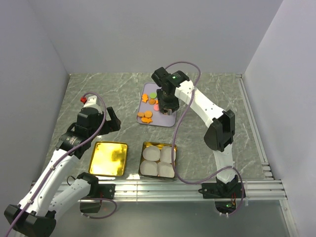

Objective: Pack the cookies

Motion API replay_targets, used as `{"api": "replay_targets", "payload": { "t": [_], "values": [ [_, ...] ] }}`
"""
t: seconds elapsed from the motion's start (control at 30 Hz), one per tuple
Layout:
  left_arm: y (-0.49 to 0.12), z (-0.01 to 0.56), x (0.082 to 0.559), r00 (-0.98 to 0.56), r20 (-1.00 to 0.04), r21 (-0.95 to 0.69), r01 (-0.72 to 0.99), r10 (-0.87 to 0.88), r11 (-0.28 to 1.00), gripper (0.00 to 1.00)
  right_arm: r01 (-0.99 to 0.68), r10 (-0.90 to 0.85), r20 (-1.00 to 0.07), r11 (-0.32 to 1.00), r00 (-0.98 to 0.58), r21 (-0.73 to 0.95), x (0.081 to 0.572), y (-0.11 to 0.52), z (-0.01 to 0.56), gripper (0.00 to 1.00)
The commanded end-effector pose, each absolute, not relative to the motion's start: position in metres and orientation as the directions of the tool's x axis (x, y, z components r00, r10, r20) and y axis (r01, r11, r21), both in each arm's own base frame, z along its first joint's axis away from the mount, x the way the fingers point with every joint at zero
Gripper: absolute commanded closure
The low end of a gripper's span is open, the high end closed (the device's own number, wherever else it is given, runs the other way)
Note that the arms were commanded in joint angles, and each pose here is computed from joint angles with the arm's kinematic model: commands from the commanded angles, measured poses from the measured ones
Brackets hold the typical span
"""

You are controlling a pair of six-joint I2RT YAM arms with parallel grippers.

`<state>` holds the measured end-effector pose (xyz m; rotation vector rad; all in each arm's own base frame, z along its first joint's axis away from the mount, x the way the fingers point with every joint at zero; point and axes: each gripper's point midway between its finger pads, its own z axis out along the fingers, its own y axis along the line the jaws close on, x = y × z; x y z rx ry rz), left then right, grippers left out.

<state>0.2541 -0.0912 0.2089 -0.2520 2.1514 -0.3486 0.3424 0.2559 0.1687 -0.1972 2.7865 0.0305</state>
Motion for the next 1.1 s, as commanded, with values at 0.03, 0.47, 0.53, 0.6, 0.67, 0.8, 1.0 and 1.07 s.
{"api": "replay_targets", "payload": {
  "t": [0.03, 0.47, 0.53, 0.6, 0.67, 0.8, 1.0, 1.07],
  "values": [
    [-0.089, 0.217, 0.26, -0.527, -0.787, -0.346, -0.051, -0.32, 0.937, 0.01, -0.157, -0.151, -0.376, 0.987, -0.914, -0.014, 0.349, 0.26, 0.176, 0.46],
    [-0.089, 0.215, 0.261, -0.533, -0.784, -0.342, -0.058, -0.319, 0.938, 0.01, -0.174, -0.164, -0.365, 0.985, -0.916, -0.007, 0.352, 0.265, 0.167, 0.58],
    [-0.089, 0.214, 0.261, -0.534, -0.783, -0.342, -0.059, -0.319, 0.938, 0.01, -0.174, -0.164, -0.366, 0.985, -0.916, -0.007, 0.351, 0.265, 0.168, 0.6],
    [-0.088, 0.214, 0.261, -0.535, -0.782, -0.342, -0.061, -0.32, 0.938, 0.0, -0.171, -0.162, -0.37, 0.985, -0.915, -0.008, 0.352, 0.264, 0.17, 0.6],
    [-0.089, 0.213, 0.262, -0.537, -0.781, -0.342, -0.059, -0.319, 0.938, 0.01, -0.171, -0.162, -0.377, 0.985, -0.912, -0.009, 0.351, 0.263, 0.173, 0.61],
    [-0.089, 0.214, 0.262, -0.536, -0.782, -0.346, -0.055, -0.32, 0.937, 0.01, -0.168, -0.161, -0.383, 0.986, -0.91, -0.015, 0.349, 0.259, 0.18, 0.62],
    [-0.09, 0.214, 0.263, -0.539, -0.78, -0.349, -0.046, -0.317, 0.936, 0.01, -0.152, -0.141, -0.42, 0.988, -0.897, -0.007, 0.346, 0.251, 0.202, 0.64],
    [-0.09, 0.214, 0.262, -0.54, -0.78, -0.351, -0.042, -0.317, 0.936, 0.01, -0.148, -0.132, -0.437, 0.989, -0.89, 0.002, 0.342, 0.249, 0.212, 0.65]
  ]
}}
